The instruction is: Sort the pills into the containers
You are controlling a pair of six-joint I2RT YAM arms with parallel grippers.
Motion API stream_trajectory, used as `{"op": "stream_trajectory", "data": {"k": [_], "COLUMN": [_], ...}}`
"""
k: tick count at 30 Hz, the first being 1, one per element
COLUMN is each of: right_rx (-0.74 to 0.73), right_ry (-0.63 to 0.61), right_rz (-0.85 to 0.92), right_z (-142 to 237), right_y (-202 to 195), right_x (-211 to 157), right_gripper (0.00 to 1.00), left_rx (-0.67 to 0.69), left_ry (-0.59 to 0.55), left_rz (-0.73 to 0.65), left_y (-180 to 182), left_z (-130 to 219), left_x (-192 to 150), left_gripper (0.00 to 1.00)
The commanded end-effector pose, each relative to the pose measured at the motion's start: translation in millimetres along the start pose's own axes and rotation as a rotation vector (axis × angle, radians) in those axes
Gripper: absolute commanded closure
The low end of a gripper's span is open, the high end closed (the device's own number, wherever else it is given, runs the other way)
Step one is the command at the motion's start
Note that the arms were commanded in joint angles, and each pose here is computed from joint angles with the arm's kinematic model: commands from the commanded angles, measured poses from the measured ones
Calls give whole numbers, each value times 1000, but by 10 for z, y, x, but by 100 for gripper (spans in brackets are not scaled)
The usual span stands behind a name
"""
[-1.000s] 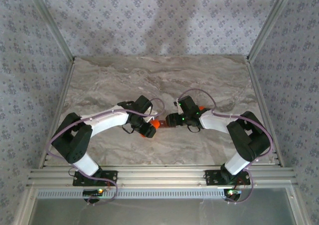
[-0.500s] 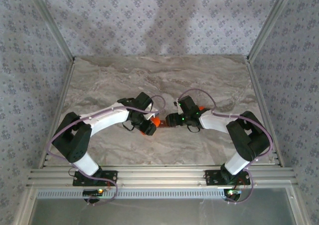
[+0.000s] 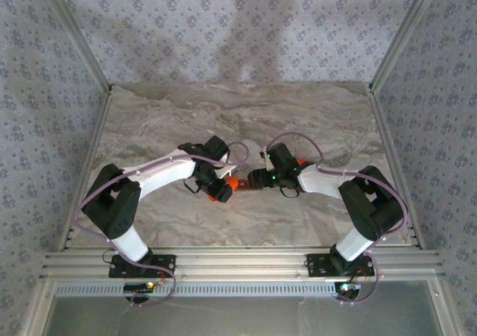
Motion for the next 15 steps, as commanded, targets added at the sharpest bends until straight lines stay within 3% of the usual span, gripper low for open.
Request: {"op": "stream_trajectory", "data": {"k": [1,15], "right_rx": [12,14], "right_ry": [18,19], "right_rz": [-6,-6], "right_z": [-37,-43], "right_y": [17,20], "right_x": [-52,-56], "right_gripper": [19,19], "left_rx": [1,-5], "left_ry": [21,53], "left_rz": [-11,-22], "left_y": [16,32], "left_z": [31,5], "left_x": [13,68], "left_gripper": [100,100]}}
Point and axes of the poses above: each hand's point on the last joint's axis, 136 mm out from that joint toward the fingers, its own z axis back along the fingers, its own y axis along the line the jaws close on, x = y × z, the point moved 3 cm from there along z, back along the fingers, and after that the axes turned 6 degrees about -z, right-handed, at the moved point
